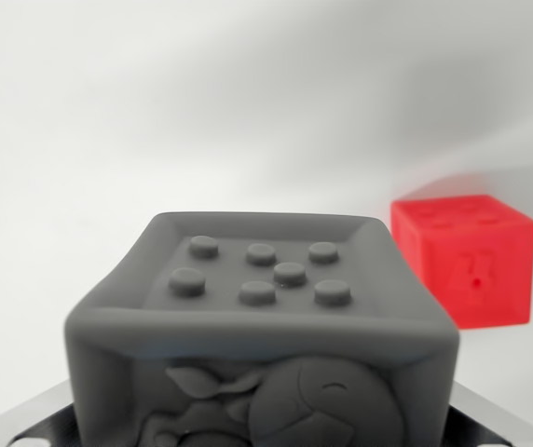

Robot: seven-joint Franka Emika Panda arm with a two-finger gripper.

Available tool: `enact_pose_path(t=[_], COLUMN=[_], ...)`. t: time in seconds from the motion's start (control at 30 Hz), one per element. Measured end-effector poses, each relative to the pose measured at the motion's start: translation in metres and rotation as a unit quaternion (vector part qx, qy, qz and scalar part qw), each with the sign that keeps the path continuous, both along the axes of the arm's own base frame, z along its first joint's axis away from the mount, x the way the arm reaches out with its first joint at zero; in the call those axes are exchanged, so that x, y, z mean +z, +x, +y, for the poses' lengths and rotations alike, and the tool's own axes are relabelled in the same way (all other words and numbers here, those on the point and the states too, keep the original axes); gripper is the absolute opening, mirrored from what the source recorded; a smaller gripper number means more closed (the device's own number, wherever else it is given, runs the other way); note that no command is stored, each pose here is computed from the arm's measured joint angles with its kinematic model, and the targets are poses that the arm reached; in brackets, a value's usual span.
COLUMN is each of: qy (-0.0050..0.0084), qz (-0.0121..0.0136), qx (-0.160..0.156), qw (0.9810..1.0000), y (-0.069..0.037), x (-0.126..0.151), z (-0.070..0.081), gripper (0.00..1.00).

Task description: Destack cube

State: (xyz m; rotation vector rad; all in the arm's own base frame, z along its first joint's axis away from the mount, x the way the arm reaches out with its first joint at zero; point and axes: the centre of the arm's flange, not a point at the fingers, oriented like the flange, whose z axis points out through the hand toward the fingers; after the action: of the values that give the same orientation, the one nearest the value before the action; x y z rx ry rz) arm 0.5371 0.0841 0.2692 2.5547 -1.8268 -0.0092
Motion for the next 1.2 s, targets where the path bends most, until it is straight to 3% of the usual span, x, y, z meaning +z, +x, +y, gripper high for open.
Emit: enact_pose_path(t=[0.5, 1.2], qy=[0.0001, 0.0009], qz=[-0.0003, -0.0032], qx=[-0.017, -0.039], qw=[0.9999, 0.9992], y=[0.018, 0.044], x=[-0.012, -0.028], z=[0.021, 0.050], gripper=[0.00, 0.00])
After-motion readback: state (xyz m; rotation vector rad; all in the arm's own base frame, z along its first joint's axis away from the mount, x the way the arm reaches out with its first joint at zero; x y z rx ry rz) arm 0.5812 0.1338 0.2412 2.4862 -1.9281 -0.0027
